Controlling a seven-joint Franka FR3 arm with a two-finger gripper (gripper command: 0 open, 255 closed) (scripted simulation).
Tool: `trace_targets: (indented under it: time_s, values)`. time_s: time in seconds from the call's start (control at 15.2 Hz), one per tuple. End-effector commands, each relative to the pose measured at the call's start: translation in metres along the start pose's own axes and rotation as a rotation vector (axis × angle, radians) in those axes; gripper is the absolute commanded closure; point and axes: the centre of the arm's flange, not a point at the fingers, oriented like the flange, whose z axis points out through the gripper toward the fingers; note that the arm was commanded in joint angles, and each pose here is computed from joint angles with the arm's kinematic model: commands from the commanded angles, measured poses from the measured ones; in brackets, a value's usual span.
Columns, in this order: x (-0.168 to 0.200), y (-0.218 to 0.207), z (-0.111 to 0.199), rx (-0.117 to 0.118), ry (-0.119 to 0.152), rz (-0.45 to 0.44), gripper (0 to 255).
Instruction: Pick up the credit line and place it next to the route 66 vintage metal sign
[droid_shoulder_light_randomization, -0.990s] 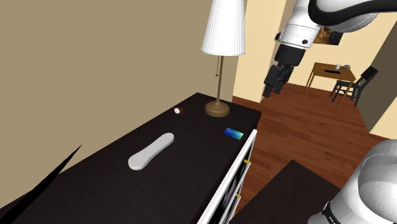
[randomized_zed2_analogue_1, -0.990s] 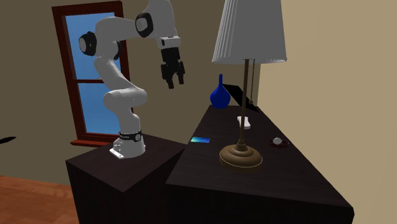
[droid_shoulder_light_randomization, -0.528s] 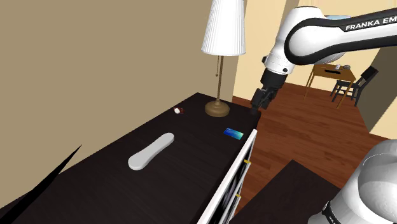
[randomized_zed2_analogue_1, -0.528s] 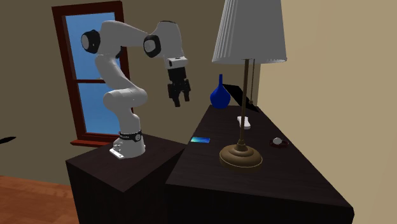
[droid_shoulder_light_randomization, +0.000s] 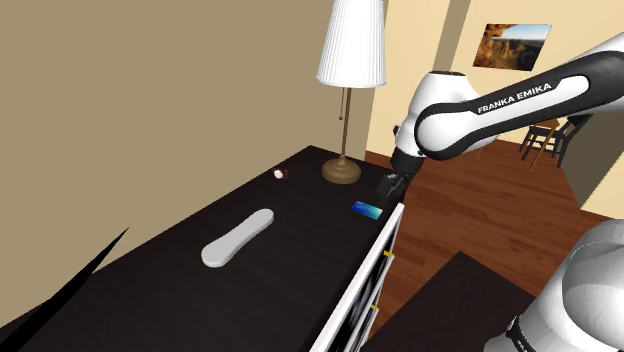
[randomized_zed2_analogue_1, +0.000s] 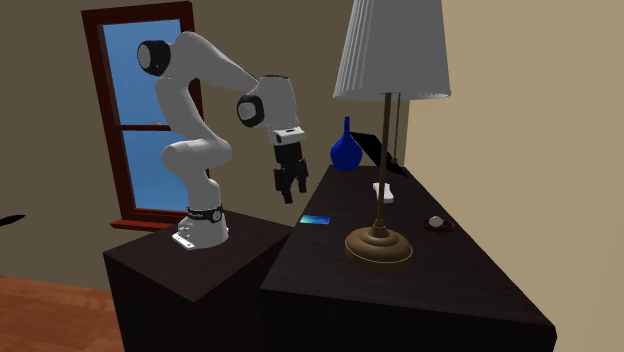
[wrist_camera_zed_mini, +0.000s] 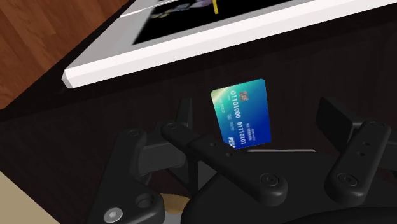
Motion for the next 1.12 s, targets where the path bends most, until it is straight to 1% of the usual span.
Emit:
trace_targets:
  time_s: [0.0, 0.46, 0.99, 1.06]
  values:
    - [0.003, -0.001, 0.019, -0.01, 0.009, 0.0, 0]
    - [0.003, 0.0, 0.059, -0.01, 0.009, 0.0, 0]
    - [0.003, 0.0, 0.059, -0.01, 0.009, 0.0, 0]
    - [0.003, 0.0, 0.059, -0.01, 0.009, 0.0, 255]
